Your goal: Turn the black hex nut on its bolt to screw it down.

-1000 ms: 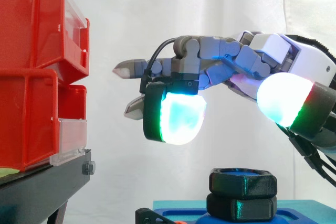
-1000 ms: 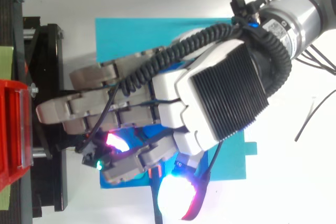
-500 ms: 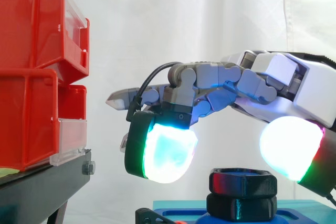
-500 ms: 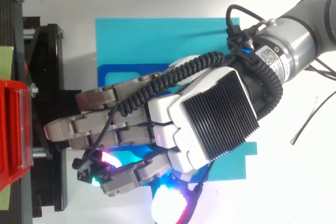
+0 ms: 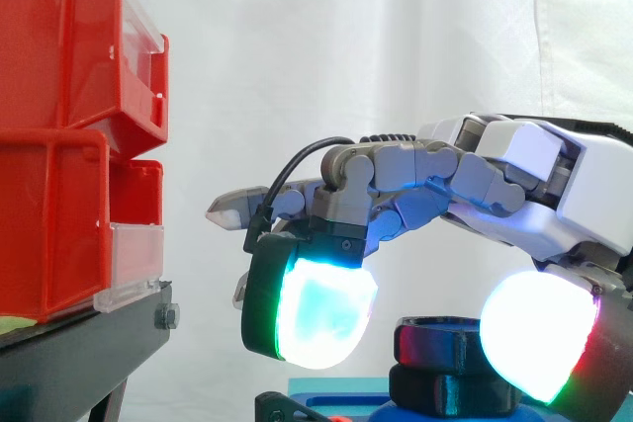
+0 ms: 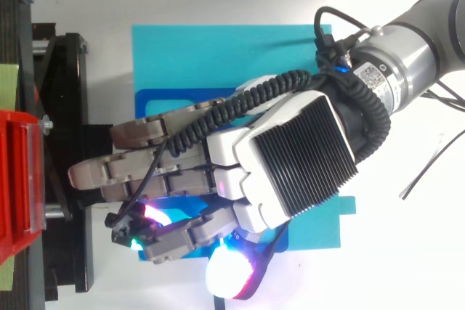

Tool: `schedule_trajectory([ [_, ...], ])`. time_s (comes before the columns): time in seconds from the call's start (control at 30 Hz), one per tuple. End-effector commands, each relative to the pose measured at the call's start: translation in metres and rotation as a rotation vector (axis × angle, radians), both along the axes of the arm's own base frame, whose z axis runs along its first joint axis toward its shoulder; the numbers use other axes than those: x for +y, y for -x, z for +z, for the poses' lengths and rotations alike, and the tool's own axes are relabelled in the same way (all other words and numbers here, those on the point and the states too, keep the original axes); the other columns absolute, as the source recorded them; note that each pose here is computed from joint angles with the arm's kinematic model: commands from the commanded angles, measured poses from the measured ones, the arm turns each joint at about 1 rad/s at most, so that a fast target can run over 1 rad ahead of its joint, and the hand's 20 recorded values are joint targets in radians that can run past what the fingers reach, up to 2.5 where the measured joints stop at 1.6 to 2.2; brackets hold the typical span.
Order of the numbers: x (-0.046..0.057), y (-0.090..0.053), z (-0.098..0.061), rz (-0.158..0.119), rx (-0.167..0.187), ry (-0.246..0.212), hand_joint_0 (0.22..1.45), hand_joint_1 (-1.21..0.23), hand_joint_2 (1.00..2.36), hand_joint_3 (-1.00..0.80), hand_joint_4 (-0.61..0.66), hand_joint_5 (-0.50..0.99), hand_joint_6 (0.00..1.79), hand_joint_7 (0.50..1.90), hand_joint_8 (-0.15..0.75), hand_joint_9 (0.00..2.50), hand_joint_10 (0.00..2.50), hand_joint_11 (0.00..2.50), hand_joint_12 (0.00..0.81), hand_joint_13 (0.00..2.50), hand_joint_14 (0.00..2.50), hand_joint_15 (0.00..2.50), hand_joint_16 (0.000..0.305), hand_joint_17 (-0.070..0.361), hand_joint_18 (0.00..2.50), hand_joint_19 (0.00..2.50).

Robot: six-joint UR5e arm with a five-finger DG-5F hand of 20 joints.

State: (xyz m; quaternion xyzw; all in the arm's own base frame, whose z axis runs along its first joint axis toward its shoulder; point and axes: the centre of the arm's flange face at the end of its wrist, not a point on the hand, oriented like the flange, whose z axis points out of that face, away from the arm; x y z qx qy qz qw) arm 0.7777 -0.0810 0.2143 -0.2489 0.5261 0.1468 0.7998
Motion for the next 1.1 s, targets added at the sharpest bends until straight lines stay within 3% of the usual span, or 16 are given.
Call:
schedule_trajectory([
  [0.0,-0.003,0.001,-0.001,-0.001,0.003,0.001,0.46,-0.3,1.0,-0.5,0.22,-0.07,0.5,1.27,0.193,0.78,0.0,0.0,0.349,0.49,0.0,0.0,0.052,0.118,0.57,0.56],
  [0.13,-0.005,0.002,-0.002,0.004,0.005,0.006,0.46,-0.29,1.0,-0.5,0.22,-0.07,0.5,1.28,0.192,0.78,0.0,0.02,0.348,0.5,0.0,0.0,0.052,0.117,0.57,0.57],
  [0.47,-0.01,0.005,-0.004,0.01,0.024,0.013,0.46,-0.22,1.0,-0.5,0.21,-0.04,0.5,1.53,0.191,0.78,0.0,0.0,0.346,0.49,0.0,0.0,0.052,0.117,0.57,0.57],
  [0.67,-0.013,0.005,-0.004,0.007,0.024,0.014,0.46,-0.2,1.0,-0.5,0.2,-0.03,0.5,1.61,0.191,0.78,0.0,0.0,0.345,0.5,0.0,0.0,0.052,0.118,0.58,0.57],
  [1.07,-0.02,0.006,-0.004,0.002,0.018,0.015,0.46,-0.18,1.0,-0.5,0.18,-0.04,0.61,1.51,0.196,0.81,0.0,0.0,0.346,0.51,0.0,0.0,0.052,0.117,0.58,0.57],
])
